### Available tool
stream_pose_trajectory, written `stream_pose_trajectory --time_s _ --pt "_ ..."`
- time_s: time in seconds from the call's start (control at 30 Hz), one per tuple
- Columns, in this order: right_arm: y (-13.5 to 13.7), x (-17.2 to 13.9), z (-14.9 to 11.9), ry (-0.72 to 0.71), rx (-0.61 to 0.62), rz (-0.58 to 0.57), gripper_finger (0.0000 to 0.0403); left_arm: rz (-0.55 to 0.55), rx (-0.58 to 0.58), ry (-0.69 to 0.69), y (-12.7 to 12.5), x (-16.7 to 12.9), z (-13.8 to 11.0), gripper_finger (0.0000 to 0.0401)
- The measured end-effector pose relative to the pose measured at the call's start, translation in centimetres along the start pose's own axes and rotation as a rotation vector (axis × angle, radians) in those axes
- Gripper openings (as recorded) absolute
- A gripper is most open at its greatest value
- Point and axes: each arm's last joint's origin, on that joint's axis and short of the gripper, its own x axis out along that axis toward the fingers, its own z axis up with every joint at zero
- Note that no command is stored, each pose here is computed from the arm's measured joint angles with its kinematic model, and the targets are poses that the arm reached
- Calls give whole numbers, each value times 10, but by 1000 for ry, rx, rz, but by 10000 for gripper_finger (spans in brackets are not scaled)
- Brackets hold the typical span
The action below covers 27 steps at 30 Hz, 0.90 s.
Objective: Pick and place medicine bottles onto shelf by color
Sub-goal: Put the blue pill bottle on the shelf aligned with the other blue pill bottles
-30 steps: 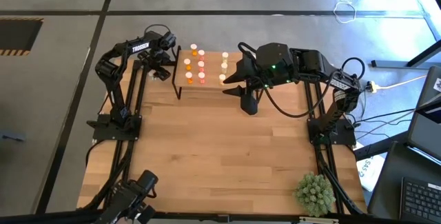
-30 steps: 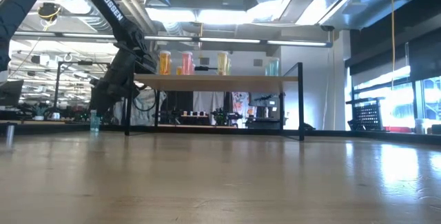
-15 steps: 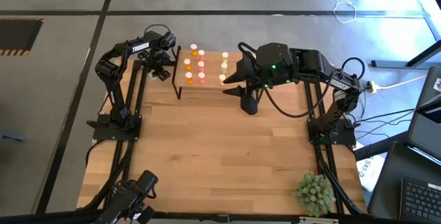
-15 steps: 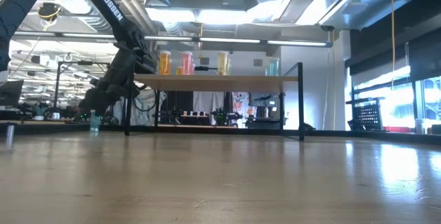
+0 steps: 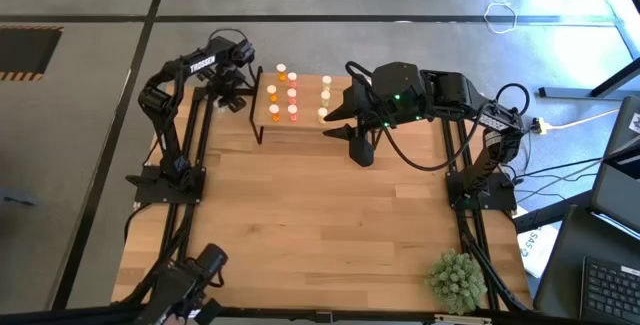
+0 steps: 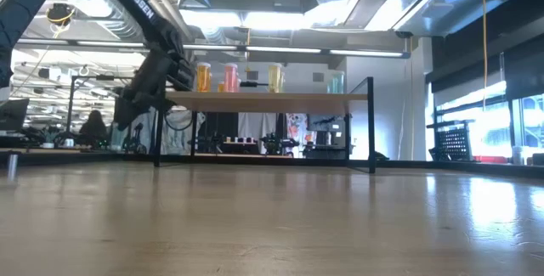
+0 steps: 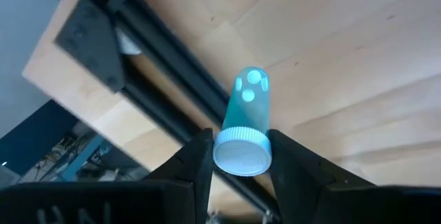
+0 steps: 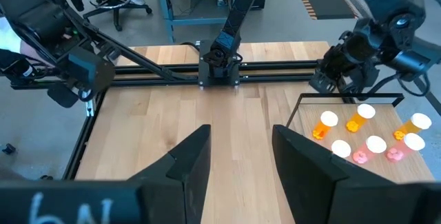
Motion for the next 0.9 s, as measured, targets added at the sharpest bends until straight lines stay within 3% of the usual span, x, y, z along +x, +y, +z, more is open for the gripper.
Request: stream_pose_trajectory --time_s 0.17,0.47,0.7,0.9 --pt "0 0 0 2 0 0 158 20 -3 27 7 -21 -4 114" --pt "0 0 -2 18 -49 0 158 34 -112 -89 22 -72 -24 113" --pt "0 0 -2 18 -73 0 158 46 -196 -258 30 -118 -59 113" --pt "0 0 -2 18 -91 -1 158 55 -224 -418 26 -152 -102 112"
